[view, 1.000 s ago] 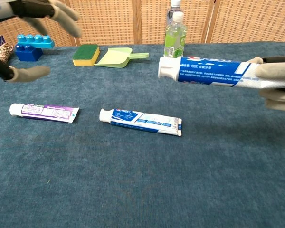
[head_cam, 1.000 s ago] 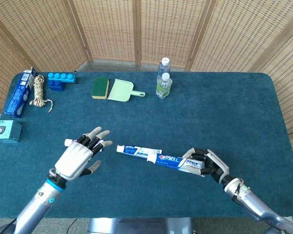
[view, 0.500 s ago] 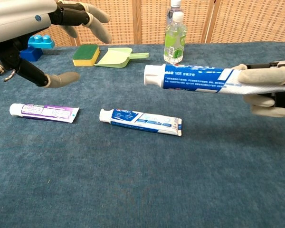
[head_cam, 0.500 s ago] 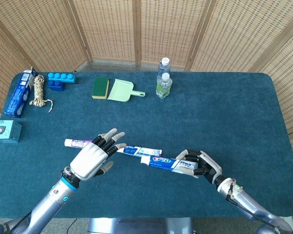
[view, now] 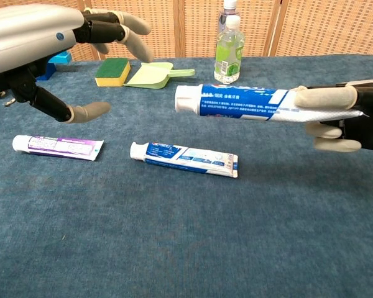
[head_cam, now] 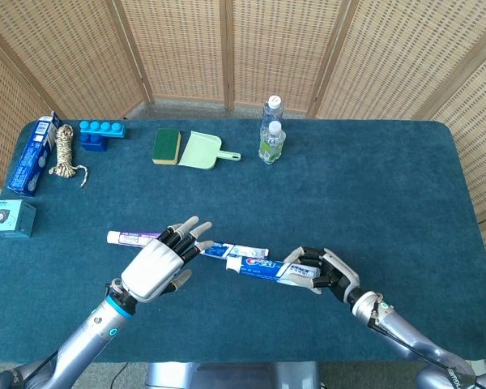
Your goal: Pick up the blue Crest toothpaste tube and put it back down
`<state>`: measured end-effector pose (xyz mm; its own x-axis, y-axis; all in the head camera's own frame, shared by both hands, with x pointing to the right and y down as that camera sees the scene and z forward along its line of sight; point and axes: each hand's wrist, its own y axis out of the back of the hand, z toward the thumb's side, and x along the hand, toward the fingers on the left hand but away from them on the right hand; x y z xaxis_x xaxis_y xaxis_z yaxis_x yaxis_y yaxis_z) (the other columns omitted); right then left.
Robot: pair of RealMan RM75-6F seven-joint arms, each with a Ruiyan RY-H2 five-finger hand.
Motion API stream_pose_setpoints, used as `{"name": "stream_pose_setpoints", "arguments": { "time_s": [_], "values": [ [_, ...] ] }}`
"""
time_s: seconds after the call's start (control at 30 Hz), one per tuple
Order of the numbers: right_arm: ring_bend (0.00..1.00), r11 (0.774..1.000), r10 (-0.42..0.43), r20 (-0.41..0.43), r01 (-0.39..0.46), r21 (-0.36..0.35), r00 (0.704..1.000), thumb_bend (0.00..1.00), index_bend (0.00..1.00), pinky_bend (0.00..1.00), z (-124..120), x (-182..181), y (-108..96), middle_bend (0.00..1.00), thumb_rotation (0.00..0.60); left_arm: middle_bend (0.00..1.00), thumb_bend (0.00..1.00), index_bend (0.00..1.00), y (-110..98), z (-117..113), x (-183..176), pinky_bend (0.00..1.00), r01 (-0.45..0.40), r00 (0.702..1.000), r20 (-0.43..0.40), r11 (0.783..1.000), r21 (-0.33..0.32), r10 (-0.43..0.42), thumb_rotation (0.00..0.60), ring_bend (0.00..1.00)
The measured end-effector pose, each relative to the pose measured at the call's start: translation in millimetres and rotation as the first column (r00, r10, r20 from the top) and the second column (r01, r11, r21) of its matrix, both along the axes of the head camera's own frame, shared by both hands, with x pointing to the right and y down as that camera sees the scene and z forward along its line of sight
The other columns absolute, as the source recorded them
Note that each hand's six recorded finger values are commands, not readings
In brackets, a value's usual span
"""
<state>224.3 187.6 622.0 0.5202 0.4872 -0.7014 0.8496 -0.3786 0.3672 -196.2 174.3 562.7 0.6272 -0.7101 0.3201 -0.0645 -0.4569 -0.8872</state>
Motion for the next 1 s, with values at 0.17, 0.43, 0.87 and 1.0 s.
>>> {"name": "stream_pose_setpoints", "arguments": {
  "time_s": [0.17,0.43,0.87,1.0],
  "values": [
    [0.78,1.0,0.006,0.006,-0.006,-0.009,1.0,0.57,0.96,0.89,0.0,-2.9,-0.2,0.74,0.6,0.08,0.35,0.22,0.1,3.5,2.3,0.2,0.002,1.0,-0.002,1.0,-0.02,-0.003,0.6,0.01],
    [0.79,0.999,0.019,0.031,-0.018,-0.035,0.999,0.57,0.96,0.89,0.0,-7.6,-0.4,0.74,0.6,0.08,0.35,0.23,-0.7,5.8,8.4,0.2,-0.02,1.0,-0.015,1.0,-0.014,0.02,0.6,0.01],
    [0.79,0.998,0.021,0.063,-0.017,-0.062,0.998,0.57,0.95,0.89,-3.2,-15.9,-0.6,0.74,0.6,0.09,0.35,0.22,-2.0,4.5,18.1,0.19,-0.048,0.997,-0.055,0.999,0.022,0.049,0.6,0.01],
    [0.79,0.998,0.018,0.074,-0.013,-0.066,0.997,0.57,0.96,0.89,-4.9,-19.3,-0.3,0.74,0.6,0.09,0.35,0.22,-1.3,5.8,21.7,0.19,-0.054,0.996,-0.064,0.998,0.026,0.056,0.6,0.01]
  ]
}}
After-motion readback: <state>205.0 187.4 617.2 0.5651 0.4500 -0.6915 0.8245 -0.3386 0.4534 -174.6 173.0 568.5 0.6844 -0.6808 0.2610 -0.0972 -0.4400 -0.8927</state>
